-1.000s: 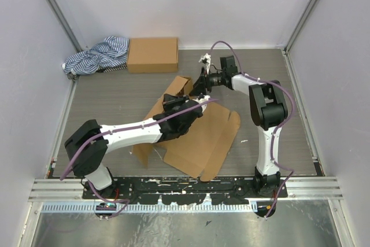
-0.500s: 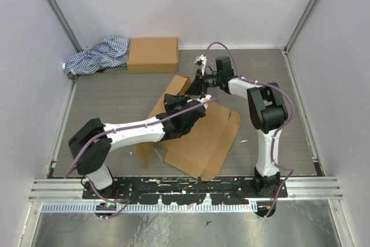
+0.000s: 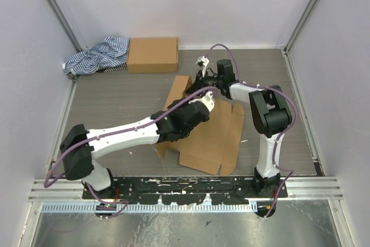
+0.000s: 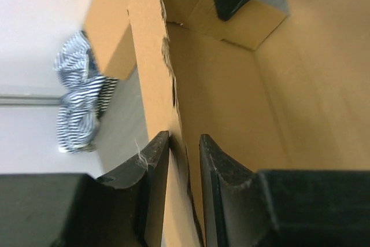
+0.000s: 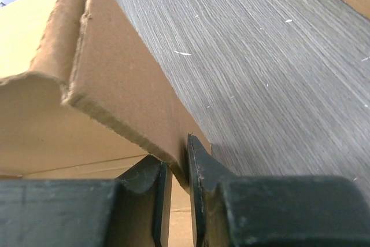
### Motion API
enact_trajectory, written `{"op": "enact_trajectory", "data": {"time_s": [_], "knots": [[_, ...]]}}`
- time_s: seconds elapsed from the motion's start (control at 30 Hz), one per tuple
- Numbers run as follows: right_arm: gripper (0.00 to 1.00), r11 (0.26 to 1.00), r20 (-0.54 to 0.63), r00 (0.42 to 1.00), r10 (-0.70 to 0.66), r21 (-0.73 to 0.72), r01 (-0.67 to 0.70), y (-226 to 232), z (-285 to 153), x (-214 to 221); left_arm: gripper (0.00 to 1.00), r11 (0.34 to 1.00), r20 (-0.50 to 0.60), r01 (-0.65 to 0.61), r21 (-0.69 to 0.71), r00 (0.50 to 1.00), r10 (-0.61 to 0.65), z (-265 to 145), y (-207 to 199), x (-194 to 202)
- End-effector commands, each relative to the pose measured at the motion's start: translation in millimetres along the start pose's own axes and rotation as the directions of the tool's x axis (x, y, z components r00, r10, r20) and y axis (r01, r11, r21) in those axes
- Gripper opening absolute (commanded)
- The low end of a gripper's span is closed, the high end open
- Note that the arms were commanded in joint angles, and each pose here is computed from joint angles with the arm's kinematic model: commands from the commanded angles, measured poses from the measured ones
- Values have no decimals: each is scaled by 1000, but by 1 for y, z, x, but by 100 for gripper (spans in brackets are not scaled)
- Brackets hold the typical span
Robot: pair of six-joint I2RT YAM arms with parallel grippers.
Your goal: Fold the paper box
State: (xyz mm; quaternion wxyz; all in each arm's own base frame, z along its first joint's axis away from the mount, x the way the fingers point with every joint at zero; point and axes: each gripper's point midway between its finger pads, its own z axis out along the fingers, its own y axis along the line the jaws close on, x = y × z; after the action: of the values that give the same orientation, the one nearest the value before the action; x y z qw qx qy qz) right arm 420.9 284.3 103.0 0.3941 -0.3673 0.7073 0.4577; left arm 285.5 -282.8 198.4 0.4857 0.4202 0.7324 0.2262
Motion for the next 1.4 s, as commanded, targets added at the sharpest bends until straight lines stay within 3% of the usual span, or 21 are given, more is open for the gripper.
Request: {"op": "enact_trajectory", "data": {"time_s": [0.0, 0.1, 0.2, 0.33, 0.47, 0.6, 0.7, 0.77, 0.93, 1.03, 1.2, 1.37], "knots": [[19, 996, 68, 997, 26, 79, -32, 3, -11, -27, 34, 943, 75, 291, 164, 949, -306, -39, 14, -29], [18, 992, 78, 996, 44, 113, -53, 4, -15, -25, 38, 890, 132, 384, 248, 896, -423, -56, 22, -43], [14, 987, 96, 994, 52, 149, -66, 8, -21, -28, 39, 869, 141, 413, 272, 876, -461, -64, 27, -41], [2, 972, 127, 989, 76, 212, -102, 8, -26, -33, 39, 838, 132, 443, 317, 855, -502, -75, 28, -39], [1, 954, 165, 977, 132, 246, -170, 17, -28, -40, 39, 806, 149, 480, 345, 820, -552, -87, 38, -39], [1, 906, 119, 974, 194, 360, -224, 17, -30, -38, 38, 775, 180, 523, 355, 775, -605, -100, 55, -38], [1, 820, 64, 951, 301, 493, -292, 12, -41, -33, 40, 741, 238, 617, 265, 703, -671, -105, 91, -34], [1, 743, 20, 919, 393, 582, -331, 10, -53, -25, 46, 682, 256, 706, 191, 635, -729, -107, 121, -26], [1, 632, -66, 843, 534, 693, -346, 24, -77, 5, 46, 524, 155, 836, 161, 503, -850, -94, 145, 0], [1, 582, -93, 790, 607, 728, -362, 36, -90, 30, 46, 492, 96, 857, 155, 483, -871, -85, 136, 13], [1, 564, -160, 736, 658, 752, -341, 52, -96, 62, 46, 461, 20, 871, 169, 464, -886, -73, 112, 24], [4, 569, -209, 726, 655, 769, -292, 49, -90, 73, 46, 468, -38, 872, 146, 477, -878, -60, 92, 35]]}}
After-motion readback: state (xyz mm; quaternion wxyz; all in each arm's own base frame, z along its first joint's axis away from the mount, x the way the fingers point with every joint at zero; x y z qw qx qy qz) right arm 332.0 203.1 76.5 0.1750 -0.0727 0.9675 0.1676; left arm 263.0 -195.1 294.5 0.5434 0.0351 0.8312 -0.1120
